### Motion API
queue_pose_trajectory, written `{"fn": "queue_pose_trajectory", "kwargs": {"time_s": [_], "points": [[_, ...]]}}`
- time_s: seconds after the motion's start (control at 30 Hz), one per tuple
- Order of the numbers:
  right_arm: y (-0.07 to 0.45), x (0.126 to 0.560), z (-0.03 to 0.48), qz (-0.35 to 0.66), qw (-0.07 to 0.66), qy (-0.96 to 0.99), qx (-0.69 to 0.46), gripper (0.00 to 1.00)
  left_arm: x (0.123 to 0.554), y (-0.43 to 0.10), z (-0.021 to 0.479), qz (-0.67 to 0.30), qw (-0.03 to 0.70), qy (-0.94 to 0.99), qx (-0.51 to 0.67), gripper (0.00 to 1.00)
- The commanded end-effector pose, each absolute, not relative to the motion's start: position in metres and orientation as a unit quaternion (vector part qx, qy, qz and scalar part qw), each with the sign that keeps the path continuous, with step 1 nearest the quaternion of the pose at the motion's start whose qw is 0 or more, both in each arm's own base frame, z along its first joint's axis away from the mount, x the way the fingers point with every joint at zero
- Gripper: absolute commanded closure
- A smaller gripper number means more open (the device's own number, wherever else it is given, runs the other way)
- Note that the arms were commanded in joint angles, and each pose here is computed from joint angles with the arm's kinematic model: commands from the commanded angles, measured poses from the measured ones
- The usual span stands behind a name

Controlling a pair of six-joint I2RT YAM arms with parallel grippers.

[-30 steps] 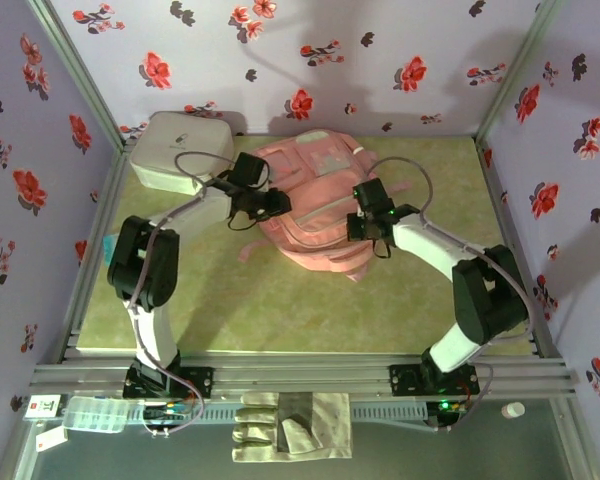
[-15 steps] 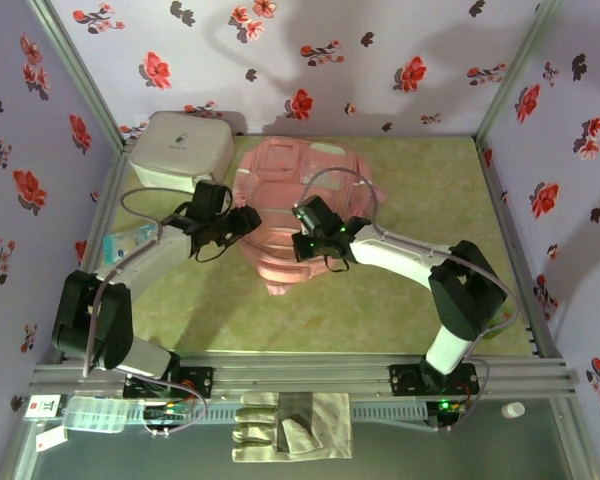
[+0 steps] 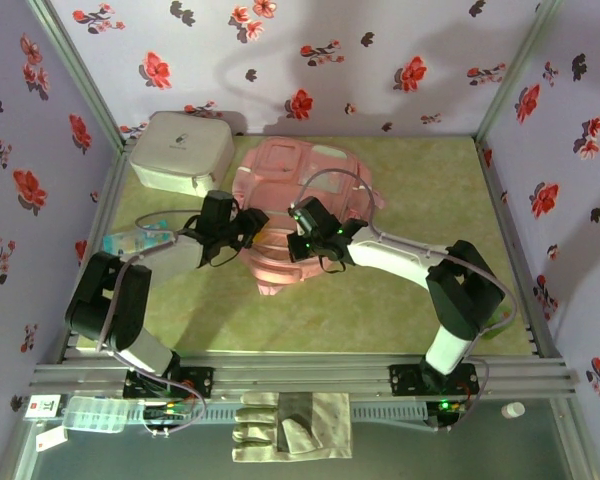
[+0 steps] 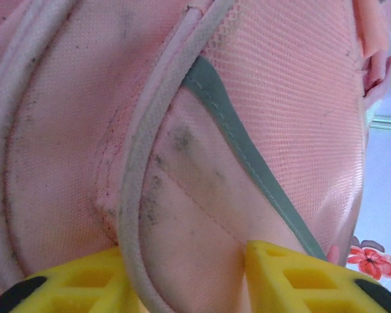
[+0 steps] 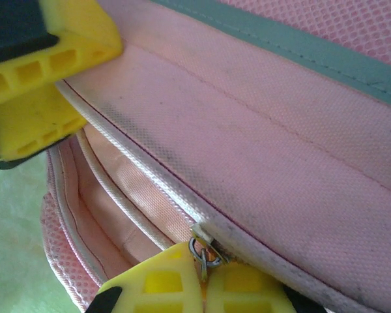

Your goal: Pack the student bag

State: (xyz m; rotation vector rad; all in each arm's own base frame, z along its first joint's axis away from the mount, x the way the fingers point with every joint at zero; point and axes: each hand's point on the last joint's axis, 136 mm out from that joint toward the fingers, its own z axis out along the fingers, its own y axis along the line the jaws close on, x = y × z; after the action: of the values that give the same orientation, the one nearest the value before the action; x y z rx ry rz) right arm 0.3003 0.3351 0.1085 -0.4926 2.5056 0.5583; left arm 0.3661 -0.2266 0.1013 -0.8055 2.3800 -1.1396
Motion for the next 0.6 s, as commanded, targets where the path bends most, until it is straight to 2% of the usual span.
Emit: {"fn": "queue_pose_trajectory", "kwargs": {"time_s": [0.0,0.1,0.27,0.43,0.57], "points": [[0.340,0.301,0.123,0.226,0.277,0.917,-0.178,1.00,0.380,-0.232,0.112,-0.430,0.213,0.826,-0.297,0.61],[0.337,0.300,0.122,0.220,0.278,0.918,-0.176,1.00,0.383,-0.231,0.112,-0.424,0.216,0.828,-0.297,0.66],[0.323,0.301,0.119,0.196,0.279,0.923,-0.177,1.00,0.382,-0.227,0.110,-0.410,0.220,0.834,-0.297,0.85],[0.278,0.303,0.111,0.166,0.274,0.931,-0.177,1.00,0.378,-0.221,0.105,-0.383,0.223,0.852,-0.280,1.00],[0.247,0.304,0.107,0.158,0.265,0.934,-0.180,1.00,0.376,-0.217,0.103,-0.366,0.225,0.863,-0.266,1.00]]}}
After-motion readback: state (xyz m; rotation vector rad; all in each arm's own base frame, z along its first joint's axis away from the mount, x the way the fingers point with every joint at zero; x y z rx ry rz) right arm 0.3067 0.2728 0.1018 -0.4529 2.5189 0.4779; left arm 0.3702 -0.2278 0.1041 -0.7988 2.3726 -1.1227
